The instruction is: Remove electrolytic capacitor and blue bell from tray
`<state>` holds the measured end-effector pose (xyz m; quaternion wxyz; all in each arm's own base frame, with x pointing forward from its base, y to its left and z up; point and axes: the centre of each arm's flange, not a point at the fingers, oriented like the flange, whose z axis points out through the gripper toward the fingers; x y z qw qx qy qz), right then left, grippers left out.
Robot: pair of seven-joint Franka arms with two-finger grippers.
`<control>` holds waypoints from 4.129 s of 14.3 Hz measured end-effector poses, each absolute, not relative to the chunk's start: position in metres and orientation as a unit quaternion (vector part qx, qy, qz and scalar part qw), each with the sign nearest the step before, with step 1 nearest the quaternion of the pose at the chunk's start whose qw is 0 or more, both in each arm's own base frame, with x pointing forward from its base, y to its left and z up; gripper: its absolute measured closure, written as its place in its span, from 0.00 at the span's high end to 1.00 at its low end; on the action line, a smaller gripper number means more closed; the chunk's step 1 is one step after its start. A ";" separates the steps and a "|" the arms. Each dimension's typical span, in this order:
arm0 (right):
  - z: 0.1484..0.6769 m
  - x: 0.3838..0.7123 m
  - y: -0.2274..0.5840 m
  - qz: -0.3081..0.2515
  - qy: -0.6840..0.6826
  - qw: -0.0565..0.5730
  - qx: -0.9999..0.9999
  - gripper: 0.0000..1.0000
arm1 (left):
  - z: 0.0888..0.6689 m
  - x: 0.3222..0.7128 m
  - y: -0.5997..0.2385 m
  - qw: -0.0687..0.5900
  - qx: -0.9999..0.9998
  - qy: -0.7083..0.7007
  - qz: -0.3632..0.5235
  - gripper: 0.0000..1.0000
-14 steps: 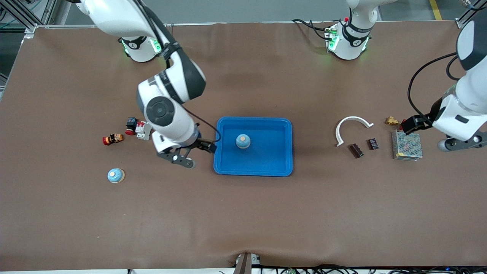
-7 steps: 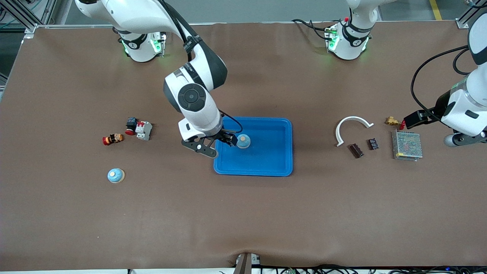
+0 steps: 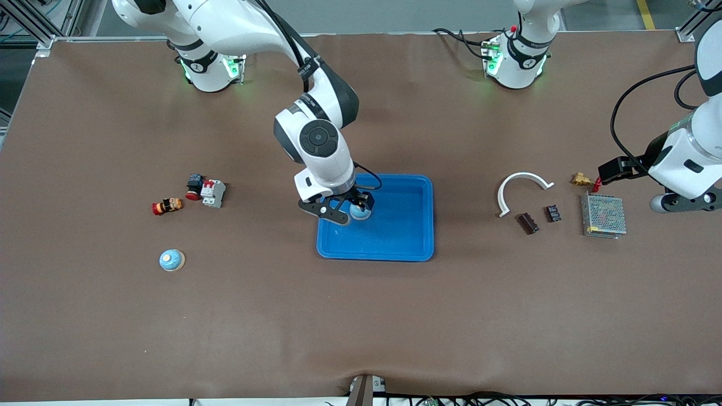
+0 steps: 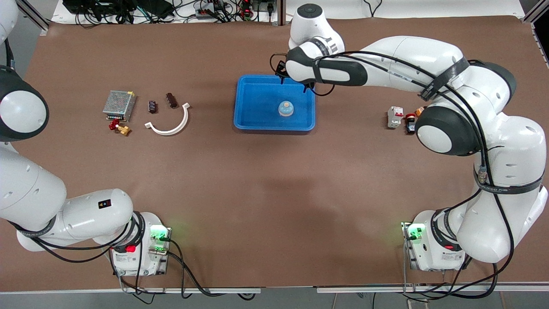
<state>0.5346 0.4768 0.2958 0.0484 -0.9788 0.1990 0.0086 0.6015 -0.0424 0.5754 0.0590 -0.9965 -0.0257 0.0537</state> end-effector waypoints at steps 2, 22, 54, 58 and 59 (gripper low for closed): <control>0.285 0.533 0.481 0.006 0.197 0.051 -0.979 1.00 | 0.580 0.602 -0.043 0.066 -0.996 -0.030 0.048 1.00; 0.200 0.511 0.502 -0.012 0.151 0.018 -0.988 1.00 | 0.628 0.531 -0.034 0.016 -0.998 -0.053 0.003 1.00; 0.183 0.512 0.512 -0.028 0.145 0.036 -0.988 0.67 | 0.649 0.531 -0.019 0.013 -1.000 0.014 0.012 1.00; 0.189 0.516 0.510 -0.025 0.145 0.027 -0.989 0.67 | 0.650 0.528 -0.033 0.013 -1.000 0.025 0.011 1.00; 0.196 0.519 0.509 -0.022 0.140 0.021 -0.990 0.67 | 0.650 0.528 -0.037 0.013 -1.000 0.026 0.012 1.00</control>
